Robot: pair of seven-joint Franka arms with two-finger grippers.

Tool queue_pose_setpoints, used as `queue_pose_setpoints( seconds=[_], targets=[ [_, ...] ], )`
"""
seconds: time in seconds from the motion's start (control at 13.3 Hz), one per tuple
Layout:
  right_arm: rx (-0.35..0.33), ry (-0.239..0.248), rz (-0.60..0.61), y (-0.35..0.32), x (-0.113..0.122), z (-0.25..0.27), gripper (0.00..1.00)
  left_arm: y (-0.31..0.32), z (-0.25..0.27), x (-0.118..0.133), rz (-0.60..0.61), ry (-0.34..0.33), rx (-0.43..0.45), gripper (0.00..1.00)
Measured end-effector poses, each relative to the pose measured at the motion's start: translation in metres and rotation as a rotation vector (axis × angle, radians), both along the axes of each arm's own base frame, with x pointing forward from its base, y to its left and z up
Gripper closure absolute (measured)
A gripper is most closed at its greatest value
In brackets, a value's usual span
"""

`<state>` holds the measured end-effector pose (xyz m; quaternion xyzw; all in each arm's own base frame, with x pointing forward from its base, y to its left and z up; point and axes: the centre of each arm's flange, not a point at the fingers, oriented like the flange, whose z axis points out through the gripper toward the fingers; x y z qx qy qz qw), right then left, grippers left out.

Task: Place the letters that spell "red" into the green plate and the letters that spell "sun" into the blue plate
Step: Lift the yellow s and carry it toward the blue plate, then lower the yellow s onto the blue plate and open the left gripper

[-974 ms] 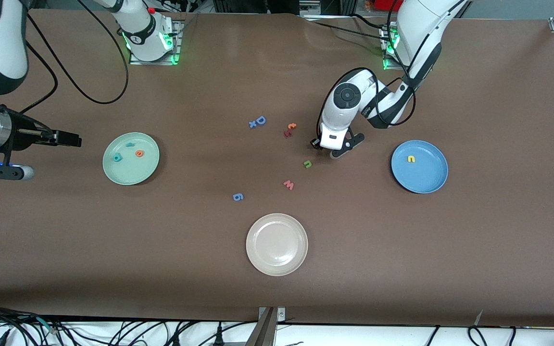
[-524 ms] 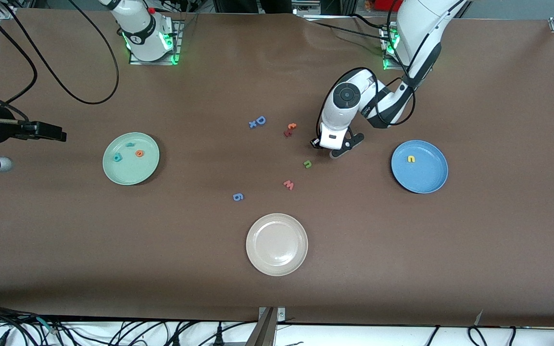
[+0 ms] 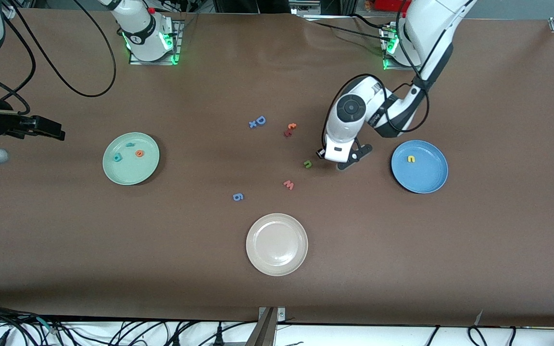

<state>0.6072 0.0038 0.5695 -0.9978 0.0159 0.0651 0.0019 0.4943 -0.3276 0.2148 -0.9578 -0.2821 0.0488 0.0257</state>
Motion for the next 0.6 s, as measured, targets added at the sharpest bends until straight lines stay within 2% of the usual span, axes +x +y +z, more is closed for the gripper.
queue_pose_setpoints(
  seconds=[0.22,0.37,0.6],
  targets=[
    [0.0,-0.013,0.003,0.002,0.001,0.001,0.0,0.043,0.014,0.034,-0.138,0.056,0.021,0.74],
    [0.0,-0.022,0.003,0.002,0.001,0.004,0.0,0.085,0.018,0.053,-0.228,0.121,0.03,0.74],
    [0.0,-0.032,0.001,0.001,0.0,0.008,0.0,0.148,0.029,0.08,-0.339,0.174,0.005,0.74]
  ],
)
